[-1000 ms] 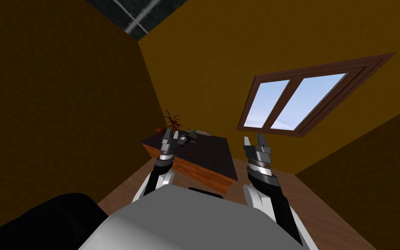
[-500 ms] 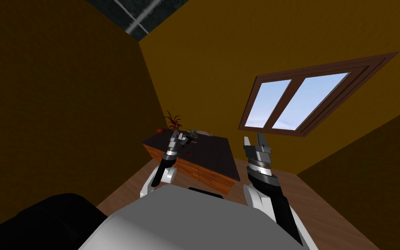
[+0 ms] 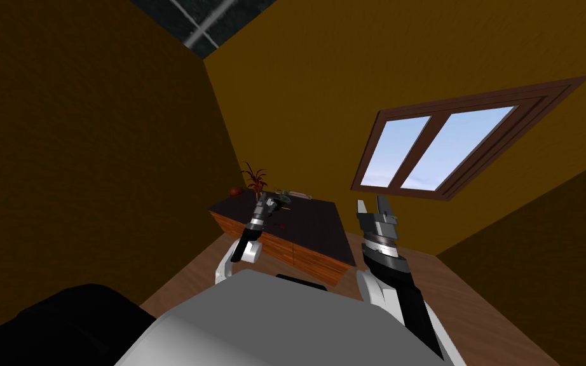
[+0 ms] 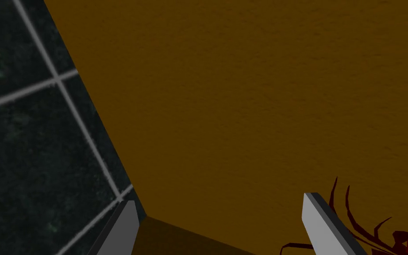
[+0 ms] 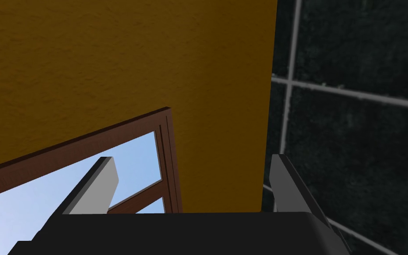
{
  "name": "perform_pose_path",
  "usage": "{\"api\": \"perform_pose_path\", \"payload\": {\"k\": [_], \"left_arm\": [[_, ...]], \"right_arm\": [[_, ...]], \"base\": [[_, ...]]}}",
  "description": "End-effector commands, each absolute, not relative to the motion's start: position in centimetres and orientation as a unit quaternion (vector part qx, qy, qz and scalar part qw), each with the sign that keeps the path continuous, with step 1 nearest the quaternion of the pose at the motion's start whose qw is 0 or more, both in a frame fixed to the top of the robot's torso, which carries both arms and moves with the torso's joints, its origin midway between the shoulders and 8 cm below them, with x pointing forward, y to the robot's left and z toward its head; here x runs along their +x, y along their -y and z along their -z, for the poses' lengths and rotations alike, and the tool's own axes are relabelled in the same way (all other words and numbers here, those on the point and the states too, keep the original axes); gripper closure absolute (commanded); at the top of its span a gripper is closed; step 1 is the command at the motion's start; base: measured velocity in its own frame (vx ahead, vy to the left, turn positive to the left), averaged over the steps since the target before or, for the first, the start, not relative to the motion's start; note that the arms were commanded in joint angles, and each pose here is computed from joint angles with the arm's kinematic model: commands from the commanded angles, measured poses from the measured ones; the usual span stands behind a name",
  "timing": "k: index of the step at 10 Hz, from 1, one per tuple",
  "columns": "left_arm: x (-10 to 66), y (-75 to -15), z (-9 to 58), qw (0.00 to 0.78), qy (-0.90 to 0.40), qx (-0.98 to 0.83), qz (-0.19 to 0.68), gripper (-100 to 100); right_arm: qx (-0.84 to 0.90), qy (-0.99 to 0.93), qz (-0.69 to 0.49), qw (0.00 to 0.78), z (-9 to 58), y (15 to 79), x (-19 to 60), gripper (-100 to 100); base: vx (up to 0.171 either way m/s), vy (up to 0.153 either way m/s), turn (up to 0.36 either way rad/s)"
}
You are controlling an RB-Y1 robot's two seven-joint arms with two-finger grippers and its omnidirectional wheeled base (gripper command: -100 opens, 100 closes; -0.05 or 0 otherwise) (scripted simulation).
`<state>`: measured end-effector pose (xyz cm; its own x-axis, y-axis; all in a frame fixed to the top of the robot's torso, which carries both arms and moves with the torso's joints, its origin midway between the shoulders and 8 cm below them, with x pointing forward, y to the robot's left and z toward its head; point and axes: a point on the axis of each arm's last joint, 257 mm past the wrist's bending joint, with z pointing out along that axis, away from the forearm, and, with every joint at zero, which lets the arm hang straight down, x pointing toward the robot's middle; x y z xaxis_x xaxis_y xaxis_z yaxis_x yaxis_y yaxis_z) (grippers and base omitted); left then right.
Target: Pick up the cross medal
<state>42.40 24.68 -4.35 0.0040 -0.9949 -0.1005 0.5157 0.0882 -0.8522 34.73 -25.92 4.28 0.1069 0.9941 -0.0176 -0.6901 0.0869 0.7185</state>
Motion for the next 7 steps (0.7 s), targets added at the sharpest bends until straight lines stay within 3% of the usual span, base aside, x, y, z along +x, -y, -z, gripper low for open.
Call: {"api": "perform_pose_path", "payload": {"k": [1, 7], "left_arm": [[44.3, -25.0, 5.8, 0.618, -0.388, -0.339, 0.594, -100], [49.0, -25.9, 12.1, 0.565, -0.424, -0.412, 0.575, -100]], "right_arm": [[0.285, -0.267, -0.613, 0.687, -4.3, 25.9, 34.7, 0], [0.285, -0.267, -0.613, 0.687, -4.3, 25.9, 34.7, 0]], "base": [[0.002, 0.050, -0.004], [0.003, 0.040, -0.013]]}}
